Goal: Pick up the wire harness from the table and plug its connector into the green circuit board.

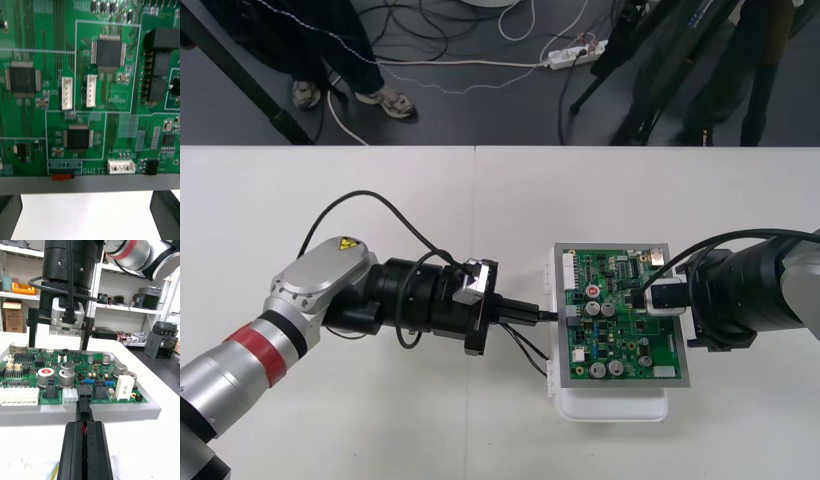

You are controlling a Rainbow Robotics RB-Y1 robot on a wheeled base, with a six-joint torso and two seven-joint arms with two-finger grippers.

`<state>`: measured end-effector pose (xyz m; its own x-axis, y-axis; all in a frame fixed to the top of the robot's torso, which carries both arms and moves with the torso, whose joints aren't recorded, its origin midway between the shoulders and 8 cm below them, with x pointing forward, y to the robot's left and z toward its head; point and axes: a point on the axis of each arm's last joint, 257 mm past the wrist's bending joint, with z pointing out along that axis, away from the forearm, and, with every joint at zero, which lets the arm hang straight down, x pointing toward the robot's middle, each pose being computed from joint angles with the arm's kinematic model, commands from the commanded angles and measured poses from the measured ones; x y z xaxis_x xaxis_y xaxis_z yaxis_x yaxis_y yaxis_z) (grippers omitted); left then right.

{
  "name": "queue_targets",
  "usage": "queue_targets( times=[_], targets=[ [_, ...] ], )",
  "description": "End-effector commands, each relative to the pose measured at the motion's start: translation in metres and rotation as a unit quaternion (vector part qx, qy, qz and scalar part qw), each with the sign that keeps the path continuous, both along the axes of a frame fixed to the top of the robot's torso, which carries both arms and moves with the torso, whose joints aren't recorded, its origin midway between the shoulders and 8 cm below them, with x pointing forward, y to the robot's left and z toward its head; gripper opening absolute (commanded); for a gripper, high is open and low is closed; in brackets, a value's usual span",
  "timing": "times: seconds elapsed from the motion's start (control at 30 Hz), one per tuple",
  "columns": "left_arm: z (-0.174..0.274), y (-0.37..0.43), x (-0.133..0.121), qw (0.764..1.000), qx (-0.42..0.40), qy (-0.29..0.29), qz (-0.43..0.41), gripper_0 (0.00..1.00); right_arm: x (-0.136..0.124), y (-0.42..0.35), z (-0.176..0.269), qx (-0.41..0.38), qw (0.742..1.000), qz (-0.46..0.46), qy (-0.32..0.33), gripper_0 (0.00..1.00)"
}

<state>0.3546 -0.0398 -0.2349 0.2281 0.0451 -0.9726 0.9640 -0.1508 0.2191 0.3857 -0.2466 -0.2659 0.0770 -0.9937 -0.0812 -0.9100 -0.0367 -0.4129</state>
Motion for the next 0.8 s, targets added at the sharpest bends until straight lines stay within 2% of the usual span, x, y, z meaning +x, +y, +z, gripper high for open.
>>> queue_targets(
  times=[0.03,0.8],
  targets=[
    [0.0154,-0.0270,0.0025,0.999,-0.016,-0.047,-0.009,0.00,-0.0048,0.0168,-0.0004,0.016,1.000,-0.009,-0.003,1.00],
    [0.0089,-0.0313,0.0007,0.999,-0.009,-0.050,-0.009,0.00,-0.0083,0.0235,-0.0063,0.016,1.000,-0.007,0.002,1.00]
  ],
)
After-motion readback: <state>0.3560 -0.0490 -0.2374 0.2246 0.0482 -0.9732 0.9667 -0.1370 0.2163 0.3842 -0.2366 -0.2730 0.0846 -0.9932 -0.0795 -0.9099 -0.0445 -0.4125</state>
